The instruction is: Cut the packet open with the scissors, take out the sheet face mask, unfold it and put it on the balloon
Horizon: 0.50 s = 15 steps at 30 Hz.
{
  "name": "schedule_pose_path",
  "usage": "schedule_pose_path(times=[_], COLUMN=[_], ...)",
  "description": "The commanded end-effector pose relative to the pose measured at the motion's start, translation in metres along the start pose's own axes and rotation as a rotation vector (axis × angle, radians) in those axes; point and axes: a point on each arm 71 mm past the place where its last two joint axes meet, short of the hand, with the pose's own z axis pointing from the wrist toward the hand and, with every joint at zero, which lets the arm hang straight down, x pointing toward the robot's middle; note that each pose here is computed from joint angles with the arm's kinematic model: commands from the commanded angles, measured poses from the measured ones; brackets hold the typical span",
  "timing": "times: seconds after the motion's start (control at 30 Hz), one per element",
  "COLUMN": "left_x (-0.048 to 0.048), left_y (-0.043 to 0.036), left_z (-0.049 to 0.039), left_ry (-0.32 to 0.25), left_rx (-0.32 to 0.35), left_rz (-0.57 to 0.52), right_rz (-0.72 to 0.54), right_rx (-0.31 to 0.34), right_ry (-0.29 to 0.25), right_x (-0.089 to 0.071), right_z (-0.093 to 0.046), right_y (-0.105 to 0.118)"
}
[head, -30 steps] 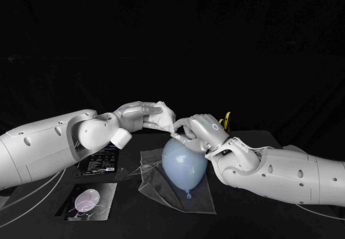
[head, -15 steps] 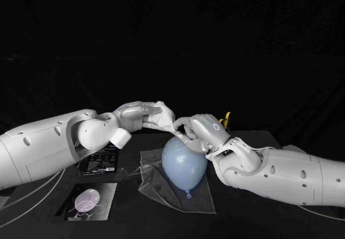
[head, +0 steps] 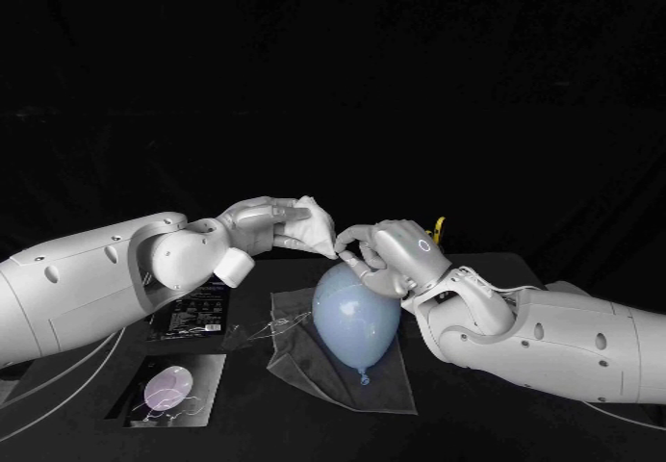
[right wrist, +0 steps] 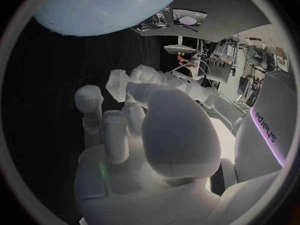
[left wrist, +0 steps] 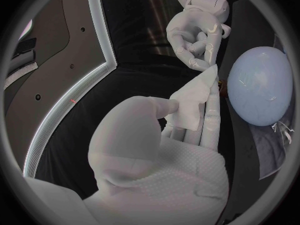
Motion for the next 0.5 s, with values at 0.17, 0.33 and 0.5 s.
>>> schedule_pose_path(times=[0.17,0.33,0.5], left_x=[0.0018,0.0015,-0.0009], left_y=[0.0005,0.0007,0.0001], left_z=[0.0016,0.0019,0.0017], left_ry=[-0.035,-0.047,-0.075], left_rx=[-0.012,-0.012,-0.003], left_rz=[0.025,0.028,0.028], right_rz=[0.012,0.011,0.003], right_rx=[-0.019,-0.011,0.021], right_ry=[-0.096,-0.101,-0.094], right_x=[-0.0108,-0.0142,-0.0161], right_z=[0.0025,0.0044,0.0047], right_y=[0.0048,0.0041,-0.0034])
